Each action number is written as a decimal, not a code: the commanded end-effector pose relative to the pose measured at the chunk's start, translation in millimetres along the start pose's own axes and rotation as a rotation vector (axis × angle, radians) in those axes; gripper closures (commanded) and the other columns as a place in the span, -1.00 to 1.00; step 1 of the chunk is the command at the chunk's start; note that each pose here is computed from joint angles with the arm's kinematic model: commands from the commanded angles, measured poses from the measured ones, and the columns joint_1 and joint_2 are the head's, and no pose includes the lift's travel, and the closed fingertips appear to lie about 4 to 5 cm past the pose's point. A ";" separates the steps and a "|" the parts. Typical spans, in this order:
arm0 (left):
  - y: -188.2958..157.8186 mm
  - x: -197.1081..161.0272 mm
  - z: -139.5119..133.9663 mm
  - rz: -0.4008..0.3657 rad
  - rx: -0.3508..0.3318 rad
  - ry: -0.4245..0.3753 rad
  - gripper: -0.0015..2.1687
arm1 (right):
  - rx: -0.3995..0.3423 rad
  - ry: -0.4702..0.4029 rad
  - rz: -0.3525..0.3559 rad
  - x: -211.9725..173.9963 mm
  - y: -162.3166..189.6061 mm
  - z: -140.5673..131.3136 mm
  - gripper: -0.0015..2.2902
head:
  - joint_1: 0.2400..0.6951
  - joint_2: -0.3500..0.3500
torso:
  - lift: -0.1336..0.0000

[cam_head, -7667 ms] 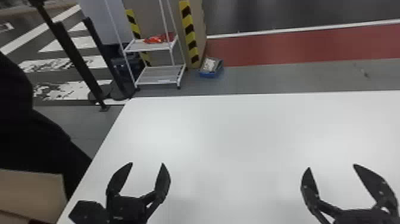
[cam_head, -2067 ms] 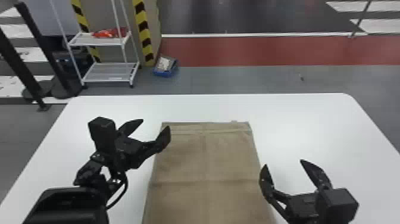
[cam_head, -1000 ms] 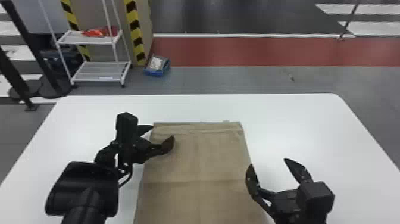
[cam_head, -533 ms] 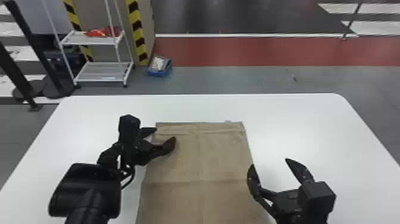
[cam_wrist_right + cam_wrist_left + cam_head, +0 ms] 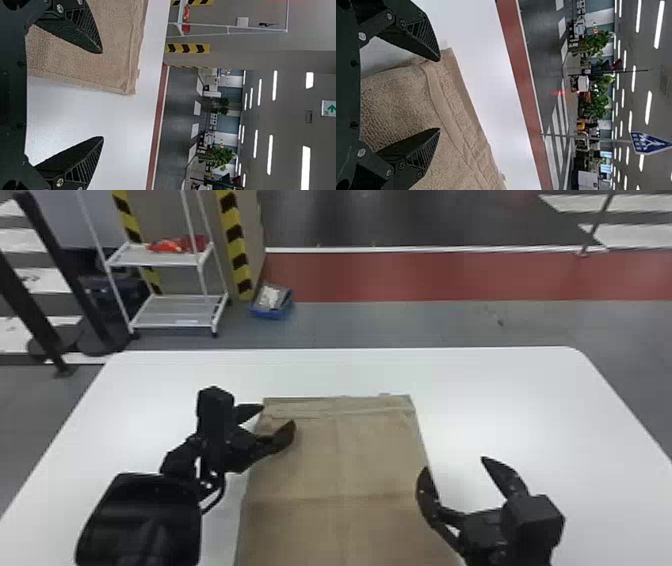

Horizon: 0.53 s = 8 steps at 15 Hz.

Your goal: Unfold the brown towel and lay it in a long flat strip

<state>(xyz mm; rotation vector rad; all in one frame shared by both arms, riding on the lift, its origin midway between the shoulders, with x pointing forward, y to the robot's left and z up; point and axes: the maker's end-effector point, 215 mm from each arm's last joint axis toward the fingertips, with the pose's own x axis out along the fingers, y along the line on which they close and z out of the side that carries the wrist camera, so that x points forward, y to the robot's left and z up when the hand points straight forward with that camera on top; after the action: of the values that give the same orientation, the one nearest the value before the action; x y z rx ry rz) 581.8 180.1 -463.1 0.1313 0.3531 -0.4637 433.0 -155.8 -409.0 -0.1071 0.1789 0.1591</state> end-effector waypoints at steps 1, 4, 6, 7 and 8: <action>-4.2 -1.4 -0.5 -0.010 -0.002 0.003 -0.60 | -0.001 0.001 0.003 0.4 1.2 -0.6 -0.90 | 1.00 0.08 | -0.75; -3.8 -0.5 1.0 -0.012 -0.002 0.002 -0.52 | -0.001 0.004 0.005 0.3 2.2 -2.2 -0.90 | 1.00 0.07 | -0.75; -5.1 -1.1 -0.6 -0.016 0.000 0.005 -0.52 | 0.000 0.004 0.006 0.2 3.1 -2.2 -0.90 | 1.00 0.07 | -0.75; -5.7 -1.5 -0.9 -0.018 0.000 0.005 -0.52 | 0.000 0.002 0.006 0.3 3.0 -1.3 -0.90 | 1.00 0.07 | -0.75; -6.2 -3.8 -0.1 -0.016 0.003 0.002 -0.52 | 0.000 0.001 0.006 0.8 2.9 -0.6 -0.90 | 1.00 0.07 | -0.75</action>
<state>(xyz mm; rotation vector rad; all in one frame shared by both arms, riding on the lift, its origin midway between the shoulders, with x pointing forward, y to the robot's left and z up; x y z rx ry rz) 577.7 177.3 -463.6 0.1318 0.3598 -0.4796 432.9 -153.2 -410.6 -0.1075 0.1810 0.1647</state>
